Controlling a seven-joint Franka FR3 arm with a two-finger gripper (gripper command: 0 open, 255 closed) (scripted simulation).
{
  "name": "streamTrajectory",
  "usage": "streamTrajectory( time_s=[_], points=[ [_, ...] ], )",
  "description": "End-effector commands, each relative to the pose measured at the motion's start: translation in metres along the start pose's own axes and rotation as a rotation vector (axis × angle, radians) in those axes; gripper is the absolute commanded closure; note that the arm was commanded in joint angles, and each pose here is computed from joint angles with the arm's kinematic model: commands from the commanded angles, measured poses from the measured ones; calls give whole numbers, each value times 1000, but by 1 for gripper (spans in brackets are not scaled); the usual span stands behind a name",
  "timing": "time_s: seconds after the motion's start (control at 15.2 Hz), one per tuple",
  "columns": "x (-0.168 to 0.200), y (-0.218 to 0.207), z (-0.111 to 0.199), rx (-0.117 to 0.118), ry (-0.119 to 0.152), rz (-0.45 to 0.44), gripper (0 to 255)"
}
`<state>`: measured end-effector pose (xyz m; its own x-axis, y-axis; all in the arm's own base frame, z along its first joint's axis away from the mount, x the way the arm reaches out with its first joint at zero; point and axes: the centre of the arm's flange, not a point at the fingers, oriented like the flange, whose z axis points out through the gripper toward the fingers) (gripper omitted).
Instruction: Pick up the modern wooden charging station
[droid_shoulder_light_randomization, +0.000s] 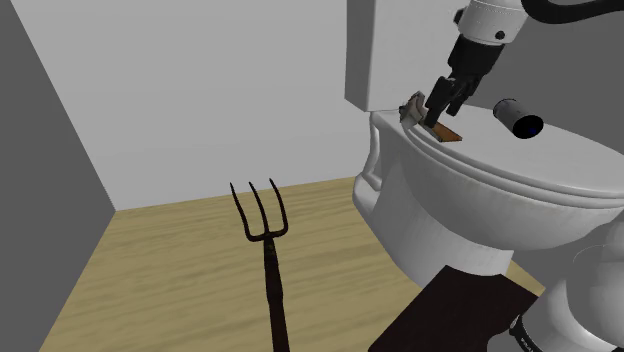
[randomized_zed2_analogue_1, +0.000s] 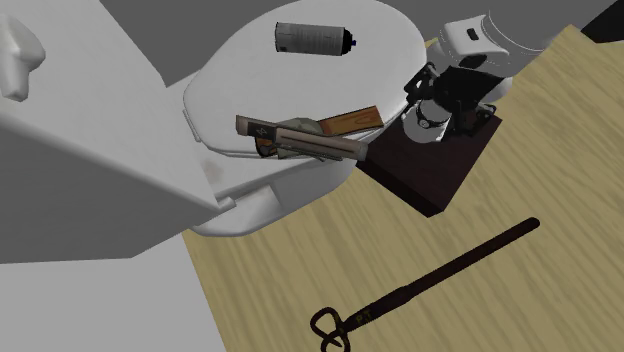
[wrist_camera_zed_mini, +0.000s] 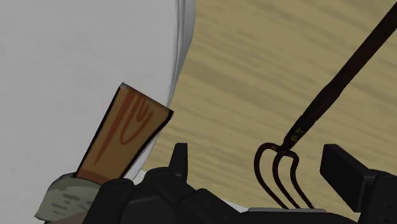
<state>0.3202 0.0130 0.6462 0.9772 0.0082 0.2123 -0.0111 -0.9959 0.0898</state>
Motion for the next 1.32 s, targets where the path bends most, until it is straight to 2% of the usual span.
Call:
streamTrajectory(
  time_s=[0.0,0.59,1.25],
  points=[
    [0,0,0,0,0,0,0],
    [122,52,27,-99,-149,365,0],
    [221,159,66,-209,-315,770,0]
  ],
)
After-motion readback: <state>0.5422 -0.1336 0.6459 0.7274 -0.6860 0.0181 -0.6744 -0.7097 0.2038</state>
